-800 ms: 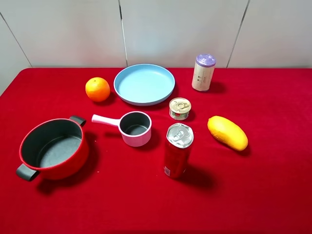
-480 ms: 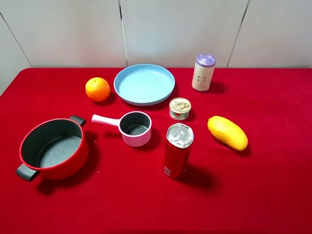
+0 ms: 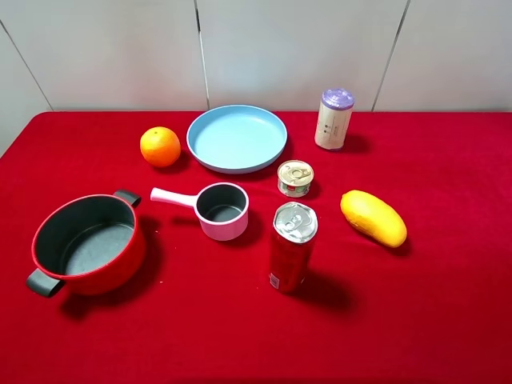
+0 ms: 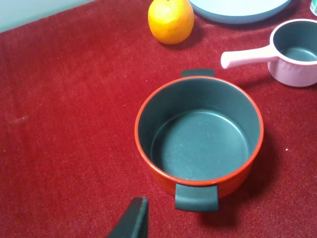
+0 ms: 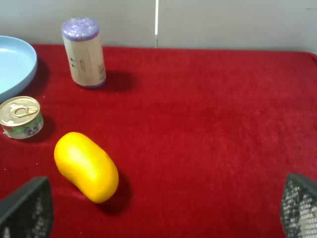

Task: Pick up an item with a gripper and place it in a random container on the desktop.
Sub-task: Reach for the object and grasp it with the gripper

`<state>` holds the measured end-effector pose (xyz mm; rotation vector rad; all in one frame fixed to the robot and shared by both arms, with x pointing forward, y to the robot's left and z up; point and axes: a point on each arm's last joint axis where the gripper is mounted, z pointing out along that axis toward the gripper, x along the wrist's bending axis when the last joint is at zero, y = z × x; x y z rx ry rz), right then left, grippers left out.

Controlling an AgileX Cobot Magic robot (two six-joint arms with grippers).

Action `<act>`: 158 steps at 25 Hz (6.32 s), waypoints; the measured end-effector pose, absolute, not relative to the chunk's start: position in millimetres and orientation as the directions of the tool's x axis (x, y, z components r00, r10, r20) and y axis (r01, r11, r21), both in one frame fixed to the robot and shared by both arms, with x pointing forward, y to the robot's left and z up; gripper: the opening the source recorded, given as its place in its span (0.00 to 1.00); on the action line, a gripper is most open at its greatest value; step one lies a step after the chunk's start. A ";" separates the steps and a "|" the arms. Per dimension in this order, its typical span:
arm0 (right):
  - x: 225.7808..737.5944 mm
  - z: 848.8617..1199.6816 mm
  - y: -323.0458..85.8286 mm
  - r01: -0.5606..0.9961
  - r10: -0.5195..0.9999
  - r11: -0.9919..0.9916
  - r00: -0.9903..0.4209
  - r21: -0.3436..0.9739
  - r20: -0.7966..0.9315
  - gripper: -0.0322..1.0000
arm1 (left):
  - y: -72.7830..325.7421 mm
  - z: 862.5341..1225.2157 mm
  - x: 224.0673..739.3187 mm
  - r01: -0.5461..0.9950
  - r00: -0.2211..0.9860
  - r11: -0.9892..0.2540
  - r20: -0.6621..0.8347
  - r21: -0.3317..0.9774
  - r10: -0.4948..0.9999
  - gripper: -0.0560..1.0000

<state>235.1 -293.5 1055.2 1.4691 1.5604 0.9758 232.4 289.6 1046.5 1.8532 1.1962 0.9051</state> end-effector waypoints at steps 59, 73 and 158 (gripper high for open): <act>313.1 1091.5 -289.1 0.619 0.994 0.015 -0.092 0.785 0.054 0.70 | 289.6 1046.5 232.4 0.413 0.317 -0.292 0.165 0.863 0.934 0.99; 341.1 1093.2 -282.1 0.673 0.976 0.154 -0.217 0.723 -0.007 0.70 | 289.6 1046.5 232.4 0.413 0.317 -0.292 0.165 0.863 0.934 0.99; 407.3 1008.9 -98.8 0.571 0.616 0.683 -0.785 0.455 0.061 0.70 | 289.6 1046.5 232.4 0.413 0.317 -0.292 0.165 0.863 0.934 0.99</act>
